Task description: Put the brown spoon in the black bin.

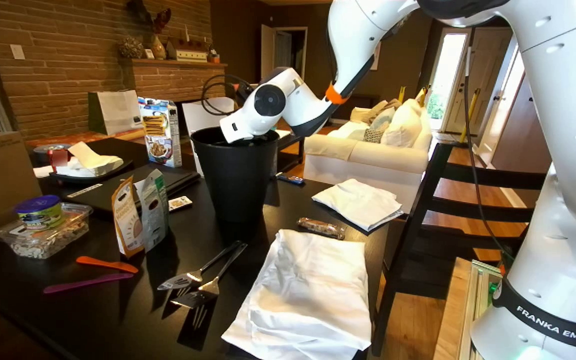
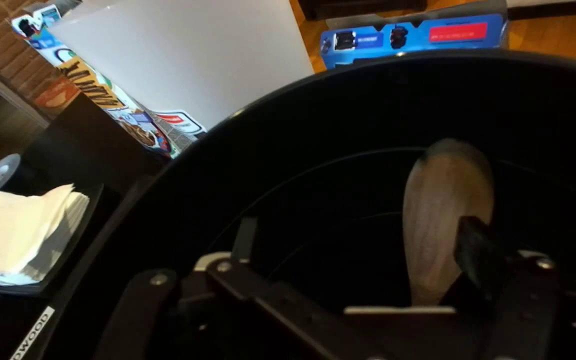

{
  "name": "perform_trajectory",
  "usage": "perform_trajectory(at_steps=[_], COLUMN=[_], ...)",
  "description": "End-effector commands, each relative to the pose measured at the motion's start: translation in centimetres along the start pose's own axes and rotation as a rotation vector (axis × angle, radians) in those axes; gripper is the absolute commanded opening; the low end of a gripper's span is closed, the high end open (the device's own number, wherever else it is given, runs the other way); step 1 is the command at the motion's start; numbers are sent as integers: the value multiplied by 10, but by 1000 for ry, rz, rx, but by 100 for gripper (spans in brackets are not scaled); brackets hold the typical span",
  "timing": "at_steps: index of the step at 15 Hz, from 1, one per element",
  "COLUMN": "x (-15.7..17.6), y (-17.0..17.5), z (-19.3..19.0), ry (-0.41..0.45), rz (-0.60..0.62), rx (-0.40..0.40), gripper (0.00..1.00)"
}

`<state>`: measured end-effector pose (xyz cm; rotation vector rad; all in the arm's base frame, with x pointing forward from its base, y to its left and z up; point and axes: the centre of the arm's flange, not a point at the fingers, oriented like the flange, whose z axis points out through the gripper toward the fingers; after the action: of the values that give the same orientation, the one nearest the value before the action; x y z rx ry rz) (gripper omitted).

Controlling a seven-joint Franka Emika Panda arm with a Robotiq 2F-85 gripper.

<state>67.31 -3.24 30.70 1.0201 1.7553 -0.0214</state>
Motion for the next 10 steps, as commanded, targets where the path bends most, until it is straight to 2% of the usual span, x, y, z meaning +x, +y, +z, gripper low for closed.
perform_trajectory(at_steps=[1, 5, 10], x=[-26, -56, -96], y=[25, 44, 59], z=[-3, -10, -16], ry=[-12, -18, 2], rz=[45, 200, 418], rx=[-18, 50, 230], gripper=[100, 100, 100])
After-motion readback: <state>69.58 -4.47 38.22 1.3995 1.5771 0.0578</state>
